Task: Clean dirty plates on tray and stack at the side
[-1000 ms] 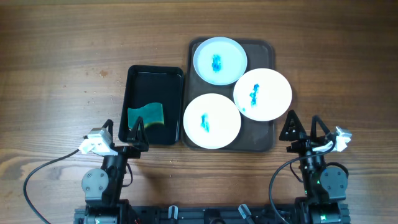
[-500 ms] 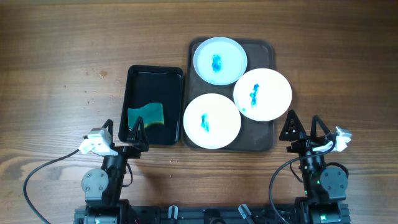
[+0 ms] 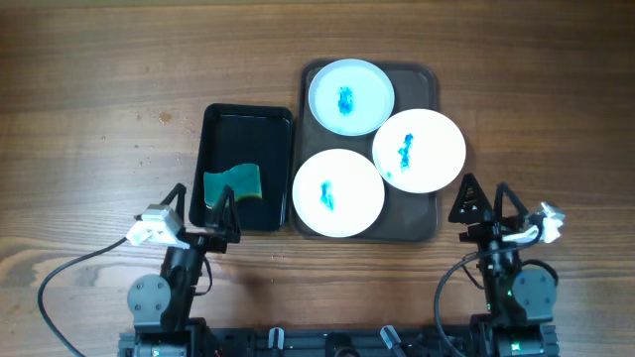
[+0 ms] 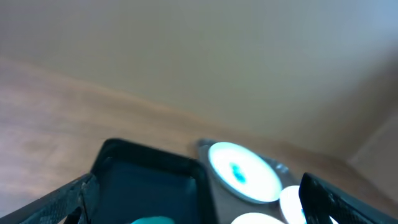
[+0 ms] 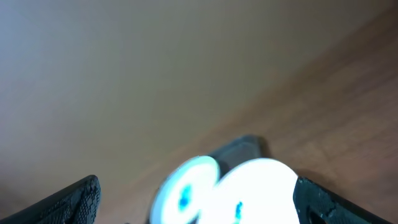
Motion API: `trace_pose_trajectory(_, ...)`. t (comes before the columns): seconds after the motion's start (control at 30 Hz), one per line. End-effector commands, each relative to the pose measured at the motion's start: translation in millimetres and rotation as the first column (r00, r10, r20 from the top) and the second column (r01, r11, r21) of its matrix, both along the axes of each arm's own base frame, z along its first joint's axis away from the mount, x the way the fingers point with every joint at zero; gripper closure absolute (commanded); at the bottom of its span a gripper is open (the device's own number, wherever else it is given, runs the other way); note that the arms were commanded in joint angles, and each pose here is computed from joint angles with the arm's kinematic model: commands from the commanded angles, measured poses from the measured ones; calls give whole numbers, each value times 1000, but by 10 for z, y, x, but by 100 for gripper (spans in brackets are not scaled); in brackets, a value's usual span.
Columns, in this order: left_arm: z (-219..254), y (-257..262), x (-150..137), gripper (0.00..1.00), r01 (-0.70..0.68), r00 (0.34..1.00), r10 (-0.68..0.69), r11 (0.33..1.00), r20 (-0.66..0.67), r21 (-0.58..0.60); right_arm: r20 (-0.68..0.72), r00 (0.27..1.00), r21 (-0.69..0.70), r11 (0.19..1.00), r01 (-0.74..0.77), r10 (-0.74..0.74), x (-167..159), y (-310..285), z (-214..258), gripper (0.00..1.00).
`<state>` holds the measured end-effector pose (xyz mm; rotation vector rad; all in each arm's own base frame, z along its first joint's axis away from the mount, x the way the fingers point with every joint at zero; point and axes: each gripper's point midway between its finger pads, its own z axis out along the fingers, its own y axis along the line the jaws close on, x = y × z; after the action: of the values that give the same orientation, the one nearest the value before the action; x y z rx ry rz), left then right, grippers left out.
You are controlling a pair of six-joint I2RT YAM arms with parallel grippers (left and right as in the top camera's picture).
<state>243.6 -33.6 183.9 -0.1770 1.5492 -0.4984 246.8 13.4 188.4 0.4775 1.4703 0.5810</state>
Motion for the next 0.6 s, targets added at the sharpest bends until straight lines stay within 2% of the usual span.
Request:
trace_pose_trajectory(0.0, 332, -130, -84, 0, 77, 994, -78, 997, 73, 25, 100, 988, -29, 993, -115, 117, -99, 200, 422, 0)
trace_pose_trajectory(0.03, 493, -127, -108, 0, 74, 992, -77, 997, 98, 34, 134, 983, -70, 991, -117, 126, -138, 217, 572, 0)
trace_pose_trajectory(0.07, 699, -86, -117, 0, 49, 993, -52, 998, 103, 32, 204, 970, -181, 979, -97, 134, -235, 234, 928, 0)
trace_pose_trajectory(0.13, 911, -47, -34, 0, 29, 1000, -29, 999, -2, 29, 220, 963, -340, 937, -76, 157, -313, 281, 1316, 0)
trace_pose_trajectory(0.2, 1033, -81, 128, 0, 56, 987, -50, 998, -153, 35, 123, 980, -432, 897, -88, 155, -257, 284, 1504, 0)
trace_pose_trajectory(0.27, 1142, -138, 289, 0, 102, 955, -85, 994, -285, 45, -43, 987, -480, 864, -154, 153, -119, 291, 1562, 0)
trace_pose_trajectory(0.37, 1159, -133, 563, 0, 109, 839, -86, 994, -537, 12, -424, 894, -399, 855, -331, 147, 188, 313, 1381, 0)
trace_pose_trajectory(0.43, 1093, -132, 666, 0, 110, 776, -87, 994, -624, -1, -566, 812, -350, 850, -393, 142, 378, 325, 1255, 0)
trace_pose_trajectory(0.5, 993, -131, 723, 0, 109, 733, -87, 994, -675, -10, -648, 746, -292, 854, -431, 155, 527, 365, 1058, 0)
trace_pose_trajectory(0.57, 863, -195, 736, 0, 113, 685, -127, 991, -717, -68, -714, 638, -147, 829, -540, 289, 633, 609, 770, 0)
